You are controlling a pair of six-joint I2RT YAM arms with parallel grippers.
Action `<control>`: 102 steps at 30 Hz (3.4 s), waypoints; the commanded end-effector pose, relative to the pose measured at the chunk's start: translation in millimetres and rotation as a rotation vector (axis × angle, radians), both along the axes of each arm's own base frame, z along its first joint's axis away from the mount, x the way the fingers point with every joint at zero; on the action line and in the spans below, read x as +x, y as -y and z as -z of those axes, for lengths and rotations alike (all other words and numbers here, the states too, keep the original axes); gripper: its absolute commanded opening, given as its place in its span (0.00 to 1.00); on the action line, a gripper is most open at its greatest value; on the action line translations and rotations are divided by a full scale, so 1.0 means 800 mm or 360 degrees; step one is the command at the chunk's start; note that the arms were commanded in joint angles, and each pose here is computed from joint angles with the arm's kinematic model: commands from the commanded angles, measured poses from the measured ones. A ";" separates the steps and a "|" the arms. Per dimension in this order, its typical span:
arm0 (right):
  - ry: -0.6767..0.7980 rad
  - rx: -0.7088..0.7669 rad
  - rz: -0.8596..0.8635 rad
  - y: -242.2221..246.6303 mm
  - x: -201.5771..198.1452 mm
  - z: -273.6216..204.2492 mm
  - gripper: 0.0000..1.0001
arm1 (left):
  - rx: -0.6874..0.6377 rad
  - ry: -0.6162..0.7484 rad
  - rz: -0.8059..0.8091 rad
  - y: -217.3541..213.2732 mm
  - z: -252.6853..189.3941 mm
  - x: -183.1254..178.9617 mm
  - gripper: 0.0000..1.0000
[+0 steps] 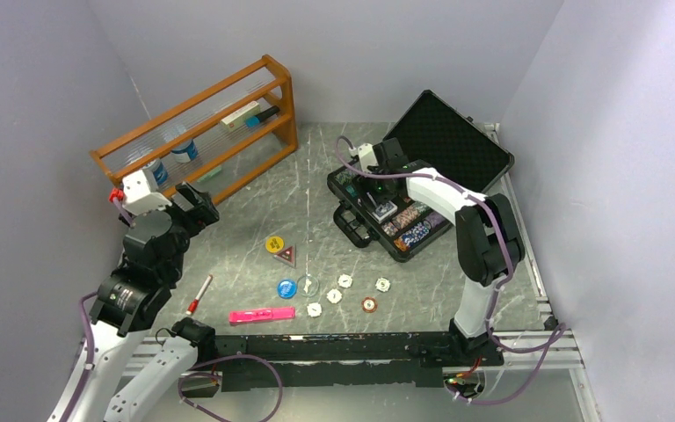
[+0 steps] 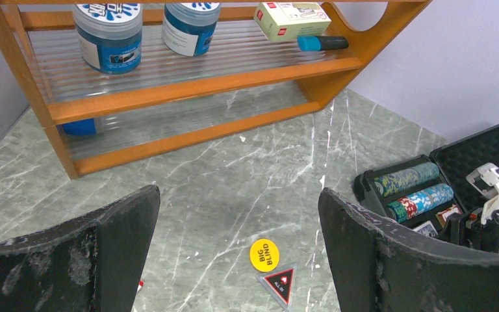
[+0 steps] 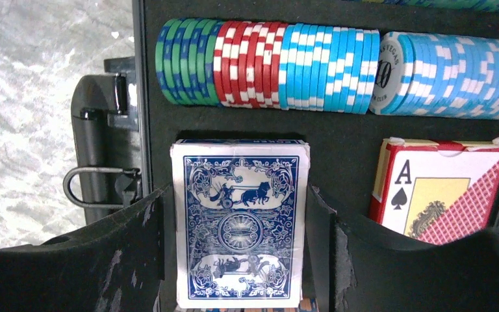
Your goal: Pack up texas hold em set
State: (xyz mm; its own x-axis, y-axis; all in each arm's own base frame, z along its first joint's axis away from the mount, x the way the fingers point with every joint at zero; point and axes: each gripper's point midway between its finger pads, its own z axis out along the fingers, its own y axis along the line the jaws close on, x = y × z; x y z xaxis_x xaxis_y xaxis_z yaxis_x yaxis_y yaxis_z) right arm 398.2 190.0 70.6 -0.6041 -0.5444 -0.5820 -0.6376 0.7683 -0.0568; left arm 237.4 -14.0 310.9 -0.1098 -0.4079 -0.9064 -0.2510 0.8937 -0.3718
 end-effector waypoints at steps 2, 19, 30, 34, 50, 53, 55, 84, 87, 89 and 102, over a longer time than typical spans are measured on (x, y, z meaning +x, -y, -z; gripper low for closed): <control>0.0030 0.0016 0.0147 -0.002 0.030 0.001 0.60 | -0.0036 0.0054 0.0016 0.003 -0.011 0.001 0.97; 0.0253 0.0187 0.0310 0.002 0.030 -0.093 0.81 | -0.0023 0.0060 -0.0008 -0.003 -0.012 -0.004 0.97; 0.0021 0.0396 0.1085 0.038 -0.028 -0.058 0.64 | 0.0010 0.0041 -0.0005 -0.003 -0.003 -0.001 0.97; -0.0037 0.0522 0.1269 0.036 -0.036 -0.036 0.56 | -0.0047 0.0006 0.0017 0.006 0.013 0.005 0.97; -0.0047 0.0458 0.1410 0.039 -0.026 0.013 0.29 | -0.0093 -0.0093 0.0091 0.030 0.048 0.027 0.97; 0.0003 0.0368 0.1418 0.045 -0.023 0.000 0.30 | -0.0099 -0.0106 0.0163 0.042 0.059 0.033 0.97; 0.0108 0.0357 0.1418 0.050 -0.020 -0.015 0.34 | -0.0107 -0.0124 0.0160 0.043 0.065 0.034 0.97; -0.0318 0.0123 0.1122 0.017 -0.051 0.090 0.46 | -0.0157 -0.0226 0.0179 0.050 0.097 0.029 0.94; -0.0286 0.0103 0.1105 0.025 -0.057 0.087 0.46 | -0.0165 -0.0236 0.0194 0.052 0.097 0.026 0.93; -0.0262 0.0088 0.1101 0.027 -0.054 0.081 0.45 | -0.0170 -0.0235 0.0187 0.050 0.091 0.023 0.93; 0.0184 0.0254 0.0923 -0.038 0.002 -0.069 0.49 | -0.0170 -0.0195 0.0212 0.047 0.072 0.011 0.95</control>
